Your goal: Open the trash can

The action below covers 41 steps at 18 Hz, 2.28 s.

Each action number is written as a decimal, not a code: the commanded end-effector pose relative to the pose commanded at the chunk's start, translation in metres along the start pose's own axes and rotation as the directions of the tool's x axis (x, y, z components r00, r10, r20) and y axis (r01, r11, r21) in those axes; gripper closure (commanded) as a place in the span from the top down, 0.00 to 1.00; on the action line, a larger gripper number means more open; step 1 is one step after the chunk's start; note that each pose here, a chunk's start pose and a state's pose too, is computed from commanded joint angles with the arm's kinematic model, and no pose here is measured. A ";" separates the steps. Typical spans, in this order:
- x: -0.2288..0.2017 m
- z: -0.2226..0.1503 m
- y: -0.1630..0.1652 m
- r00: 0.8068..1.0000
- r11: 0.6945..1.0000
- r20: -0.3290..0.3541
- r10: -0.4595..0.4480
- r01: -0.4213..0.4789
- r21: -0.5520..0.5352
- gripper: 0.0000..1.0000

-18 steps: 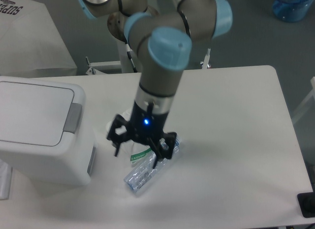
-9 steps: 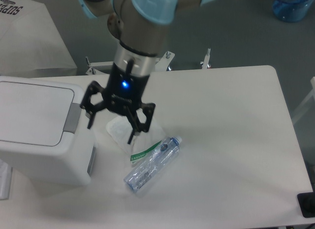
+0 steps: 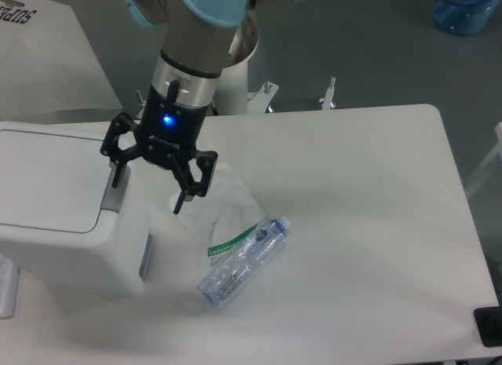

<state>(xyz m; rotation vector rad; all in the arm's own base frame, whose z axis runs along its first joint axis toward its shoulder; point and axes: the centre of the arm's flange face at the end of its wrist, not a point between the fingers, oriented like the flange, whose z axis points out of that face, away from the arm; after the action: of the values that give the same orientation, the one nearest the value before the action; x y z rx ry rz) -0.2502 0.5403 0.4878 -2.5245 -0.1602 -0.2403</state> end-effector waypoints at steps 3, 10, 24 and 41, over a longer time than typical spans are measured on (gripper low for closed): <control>-0.004 0.006 0.001 1.000 1.000 0.001 0.000 0.000 -0.001 1.00; -0.005 0.016 0.008 1.000 1.000 -0.001 -0.004 0.004 -0.005 1.00; -0.029 -0.007 0.001 0.999 0.999 0.035 -0.025 0.024 0.033 1.00; -0.271 0.009 0.017 0.968 0.994 0.234 -0.088 0.099 -0.035 1.00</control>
<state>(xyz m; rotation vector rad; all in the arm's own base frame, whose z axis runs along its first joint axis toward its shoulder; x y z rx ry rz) -0.5105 0.5155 0.4154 -2.5886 -0.3712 0.0162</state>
